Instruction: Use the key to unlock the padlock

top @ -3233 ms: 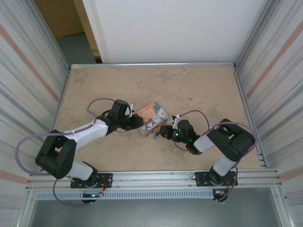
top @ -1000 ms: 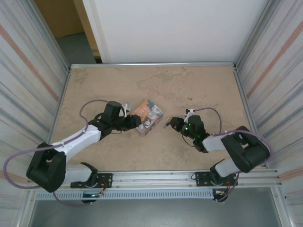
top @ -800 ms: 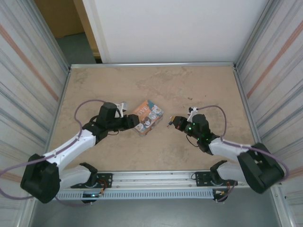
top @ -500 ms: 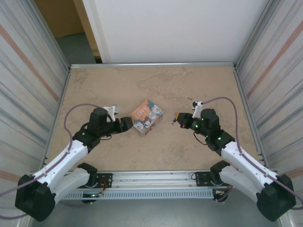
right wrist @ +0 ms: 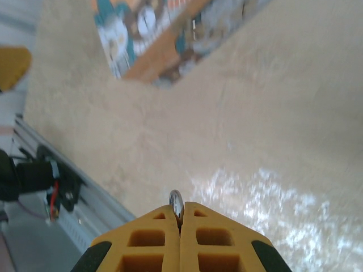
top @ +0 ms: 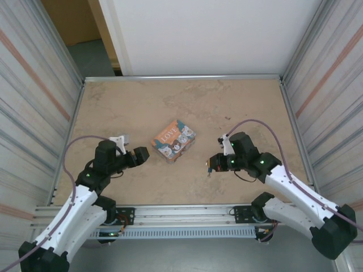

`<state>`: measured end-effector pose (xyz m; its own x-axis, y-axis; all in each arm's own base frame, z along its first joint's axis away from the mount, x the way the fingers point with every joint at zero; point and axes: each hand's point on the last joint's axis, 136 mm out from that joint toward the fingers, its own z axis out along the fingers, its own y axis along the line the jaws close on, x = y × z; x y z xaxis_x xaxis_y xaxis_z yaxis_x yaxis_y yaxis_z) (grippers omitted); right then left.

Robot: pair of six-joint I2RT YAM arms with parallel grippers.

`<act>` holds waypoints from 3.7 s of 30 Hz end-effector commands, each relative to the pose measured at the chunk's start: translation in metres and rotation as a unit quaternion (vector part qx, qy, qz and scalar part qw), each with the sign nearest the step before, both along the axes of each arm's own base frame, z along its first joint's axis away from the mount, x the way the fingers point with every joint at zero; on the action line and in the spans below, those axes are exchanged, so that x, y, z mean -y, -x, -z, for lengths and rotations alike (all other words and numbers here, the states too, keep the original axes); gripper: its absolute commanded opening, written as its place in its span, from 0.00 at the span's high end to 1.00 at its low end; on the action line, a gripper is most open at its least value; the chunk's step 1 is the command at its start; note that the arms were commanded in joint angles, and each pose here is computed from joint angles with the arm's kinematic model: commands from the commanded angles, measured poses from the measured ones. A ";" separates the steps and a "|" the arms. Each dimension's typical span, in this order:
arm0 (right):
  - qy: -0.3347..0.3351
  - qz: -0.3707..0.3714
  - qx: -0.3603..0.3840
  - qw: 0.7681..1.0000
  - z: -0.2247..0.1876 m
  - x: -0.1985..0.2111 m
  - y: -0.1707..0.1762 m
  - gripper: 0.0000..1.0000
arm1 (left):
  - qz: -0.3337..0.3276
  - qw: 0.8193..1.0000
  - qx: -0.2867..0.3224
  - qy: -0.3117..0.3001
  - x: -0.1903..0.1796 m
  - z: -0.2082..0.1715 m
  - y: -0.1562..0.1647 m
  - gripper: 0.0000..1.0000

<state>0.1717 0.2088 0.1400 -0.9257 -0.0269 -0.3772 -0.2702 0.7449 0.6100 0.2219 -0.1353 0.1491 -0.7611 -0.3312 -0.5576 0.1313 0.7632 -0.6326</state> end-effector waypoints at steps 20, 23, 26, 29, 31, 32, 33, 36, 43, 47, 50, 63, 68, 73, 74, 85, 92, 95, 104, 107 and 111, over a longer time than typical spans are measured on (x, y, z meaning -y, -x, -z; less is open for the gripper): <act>0.031 -0.093 -0.177 0.979 0.094 -0.061 0.033 1.00 | -0.004 1.000 -0.015 -0.023 -0.009 0.010 0.008 0.21; 0.037 -0.084 -0.183 0.979 0.104 -0.061 0.031 1.00 | -0.005 1.000 -0.016 -0.024 -0.010 0.011 0.008 0.21; 0.041 -0.078 -0.186 0.979 0.111 -0.062 0.029 1.00 | -0.005 1.000 -0.018 -0.024 -0.010 0.011 0.008 0.21; 0.050 -0.073 -0.188 0.978 0.117 -0.061 0.027 1.00 | -0.005 1.000 -0.019 -0.025 -0.010 0.012 0.008 0.21; 0.057 -0.070 -0.189 0.978 0.121 -0.059 0.027 1.00 | -0.007 0.999 -0.019 -0.025 -0.011 0.012 0.008 0.21; 0.058 -0.069 -0.189 0.978 0.123 -0.059 0.026 0.99 | -0.007 0.999 -0.019 -0.025 -0.010 0.012 0.008 0.21; 0.059 -0.069 -0.190 0.978 0.124 -0.058 0.026 0.98 | -0.007 0.999 -0.019 -0.025 -0.010 0.012 0.008 0.21; 0.059 -0.070 -0.193 0.977 0.126 -0.059 0.027 0.93 | -0.007 0.999 -0.019 -0.026 -0.011 0.012 0.008 0.21; 0.061 -0.068 -0.186 0.978 0.124 -0.058 0.025 0.79 | -0.008 0.999 -0.020 -0.027 -0.011 0.012 0.008 0.21; 0.064 -0.063 -0.172 0.981 0.117 -0.055 0.022 0.73 | -0.009 0.999 -0.019 -0.027 -0.012 0.011 0.007 0.21; 0.066 -0.058 -0.157 0.984 0.110 -0.051 0.019 0.70 | -0.010 0.999 -0.018 -0.026 -0.012 0.010 0.007 0.21; 0.065 0.014 -0.058 0.996 0.063 -0.010 -0.016 0.57 | -0.028 0.999 -0.011 -0.027 -0.017 0.003 0.002 0.19; 0.055 0.057 -0.016 0.997 0.041 0.015 -0.033 0.50 | -0.049 0.998 -0.007 -0.029 -0.026 0.000 -0.003 0.15; 0.046 0.098 0.034 0.994 0.016 0.044 -0.048 0.42 | -0.084 0.996 0.002 -0.041 -0.043 -0.005 -0.011 0.11; 0.047 0.105 0.043 0.992 0.012 0.049 -0.050 0.40 | -0.089 0.995 0.003 -0.044 -0.046 -0.006 -0.013 0.11; 0.051 0.185 0.144 0.971 -0.030 0.109 -0.069 0.01 | -0.140 0.987 0.005 -0.084 -0.081 -0.012 -0.023 0.05; 0.045 0.214 0.162 0.962 -0.038 0.128 -0.075 0.01 | -0.148 0.983 0.010 -0.110 -0.090 -0.015 -0.022 0.01; 0.047 0.228 0.168 0.958 -0.038 0.137 -0.079 0.01 | -0.148 0.981 0.015 -0.125 -0.093 -0.014 -0.025 0.01; 0.102 0.277 0.257 0.920 -0.059 0.174 -0.099 0.01 | -0.158 0.965 0.051 -0.202 -0.112 -0.014 -0.043 0.01; 0.130 0.300 0.276 0.904 -0.061 0.188 -0.107 0.01 | -0.172 0.958 0.069 -0.219 -0.119 -0.019 -0.051 0.01; 0.157 0.308 0.298 0.889 -0.055 0.199 -0.117 0.01 | -0.197 0.947 0.083 -0.238 -0.130 -0.019 -0.060 0.01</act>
<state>0.2773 0.0257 0.1898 -0.5085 0.2804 -0.8141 0.0173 0.9486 0.3159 0.2691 -0.0213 0.1555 -0.5933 -0.2841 -0.7531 -0.1230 0.9567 -0.2640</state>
